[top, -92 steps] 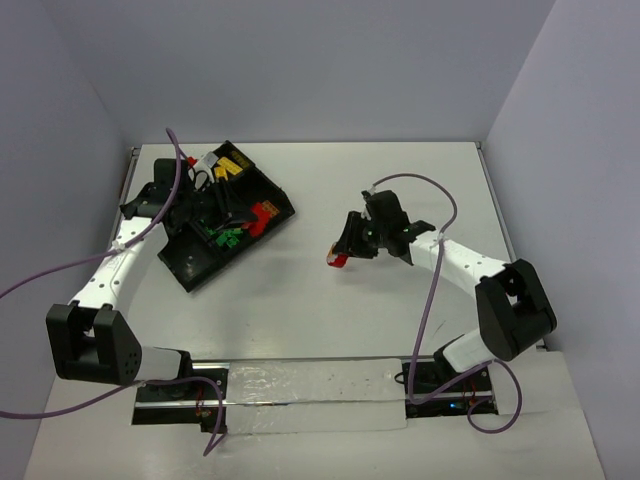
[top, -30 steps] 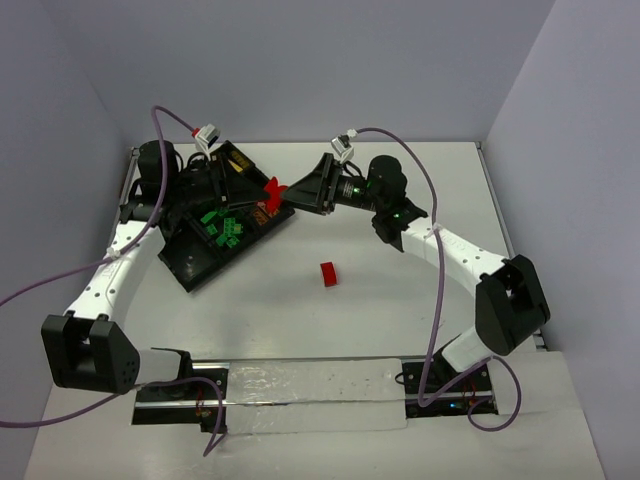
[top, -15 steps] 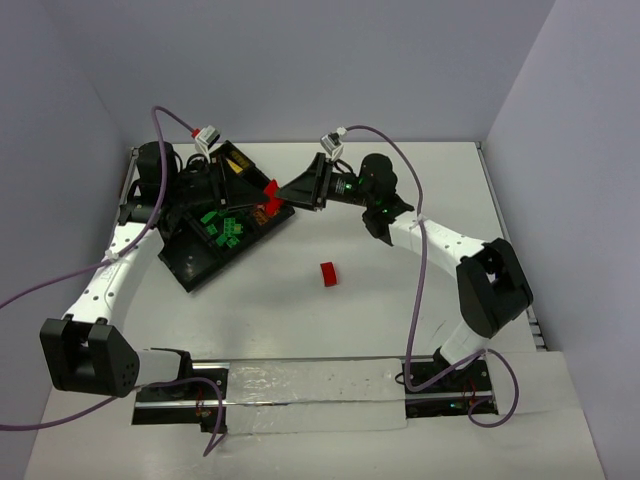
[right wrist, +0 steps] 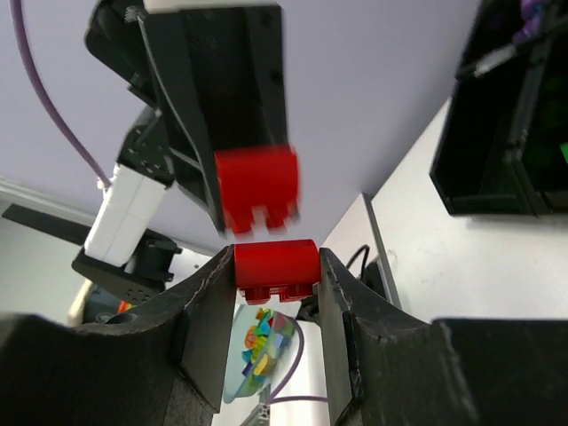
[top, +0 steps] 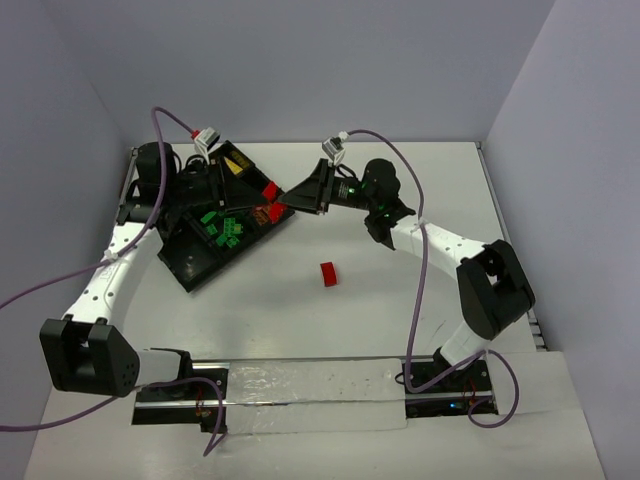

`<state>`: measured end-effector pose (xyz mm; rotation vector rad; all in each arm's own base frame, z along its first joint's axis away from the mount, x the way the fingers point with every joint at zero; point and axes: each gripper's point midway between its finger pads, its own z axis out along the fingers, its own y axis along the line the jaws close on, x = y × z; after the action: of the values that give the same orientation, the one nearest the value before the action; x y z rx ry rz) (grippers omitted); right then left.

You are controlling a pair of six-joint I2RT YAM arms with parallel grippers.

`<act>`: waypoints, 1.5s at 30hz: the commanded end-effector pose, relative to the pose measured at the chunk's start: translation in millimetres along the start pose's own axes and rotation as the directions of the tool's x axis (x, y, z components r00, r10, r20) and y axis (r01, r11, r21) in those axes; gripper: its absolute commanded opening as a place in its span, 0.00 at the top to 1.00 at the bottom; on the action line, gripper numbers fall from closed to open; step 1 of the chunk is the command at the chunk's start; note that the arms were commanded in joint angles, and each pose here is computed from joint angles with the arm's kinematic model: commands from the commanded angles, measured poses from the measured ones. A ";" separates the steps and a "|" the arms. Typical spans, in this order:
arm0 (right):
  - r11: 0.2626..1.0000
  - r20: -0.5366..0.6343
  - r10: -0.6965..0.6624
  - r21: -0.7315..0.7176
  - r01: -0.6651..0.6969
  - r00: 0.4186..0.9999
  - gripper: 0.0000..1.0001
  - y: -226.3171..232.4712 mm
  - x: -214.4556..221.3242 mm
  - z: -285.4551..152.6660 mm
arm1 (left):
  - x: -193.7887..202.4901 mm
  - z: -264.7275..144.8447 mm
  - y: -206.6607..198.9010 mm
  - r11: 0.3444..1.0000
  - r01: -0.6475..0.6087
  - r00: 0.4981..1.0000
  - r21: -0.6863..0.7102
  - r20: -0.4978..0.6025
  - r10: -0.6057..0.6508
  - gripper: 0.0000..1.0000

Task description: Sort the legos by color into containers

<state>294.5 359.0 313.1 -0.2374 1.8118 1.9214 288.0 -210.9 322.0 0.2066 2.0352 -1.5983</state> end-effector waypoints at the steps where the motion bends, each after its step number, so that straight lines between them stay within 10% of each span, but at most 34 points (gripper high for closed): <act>1: 0.998 0.038 -0.033 0.061 0.031 0.999 1.00 -10.2 3.9 -20.5 | -23.7 -24.6 0.0 0.998 -0.039 0.995 -0.043 0.088 0.043 1.00; 8: 0.941 0.032 -0.056 0.337 0.042 0.998 1.00 -52.2 10.6 -40.5 | -35.3 -65.4 66.4 0.942 0.109 0.967 -0.316 0.255 -0.027 1.00; 11: 0.877 0.028 -0.103 0.475 0.078 0.994 1.00 -66.5 7.4 -55.4 | -30.0 -101.7 116.7 0.791 0.298 0.913 -0.534 0.400 -0.074 1.00; 14: 0.817 0.017 -0.162 0.563 0.125 0.987 1.00 -74.5 1.8 -68.7 | -6.2 -180.5 183.1 0.353 0.564 0.793 -0.747 0.609 0.024 1.00; 23: 0.791 -0.003 -0.177 0.595 0.144 0.984 1.00 -75.3 3.3 -75.7 | 17.9 -207.4 219.3 0.158 0.635 0.757 -0.756 0.650 0.069 1.00; 28: 0.791 0.005 -0.183 0.595 0.144 0.983 1.00 -76.3 2.1 -75.8 | 17.8 -201.4 231.3 0.182 0.606 0.778 -0.775 0.624 0.069 0.90; 35: 0.776 -0.022 -0.182 0.611 0.158 0.983 1.00 -76.5 2.5 -66.8 | 20.1 -194.9 244.0 0.175 0.593 0.795 -0.786 0.606 0.032 0.27; 40: 0.757 -0.058 -0.205 0.623 0.196 0.977 1.00 -75.9 5.9 -56.0 | 13.3 -190.6 227.4 0.227 0.570 0.805 -0.790 0.592 0.040 0.18; 45: 0.820 -0.094 -0.164 0.540 0.189 0.982 1.00 -69.6 21.4 -39.2 | -11.0 -117.6 153.1 0.658 0.251 0.920 -0.710 0.387 0.067 0.24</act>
<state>302.6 310.2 224.7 -0.1709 2.2380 1.1260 307.5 10.6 139.4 -0.9594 2.3212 -0.2215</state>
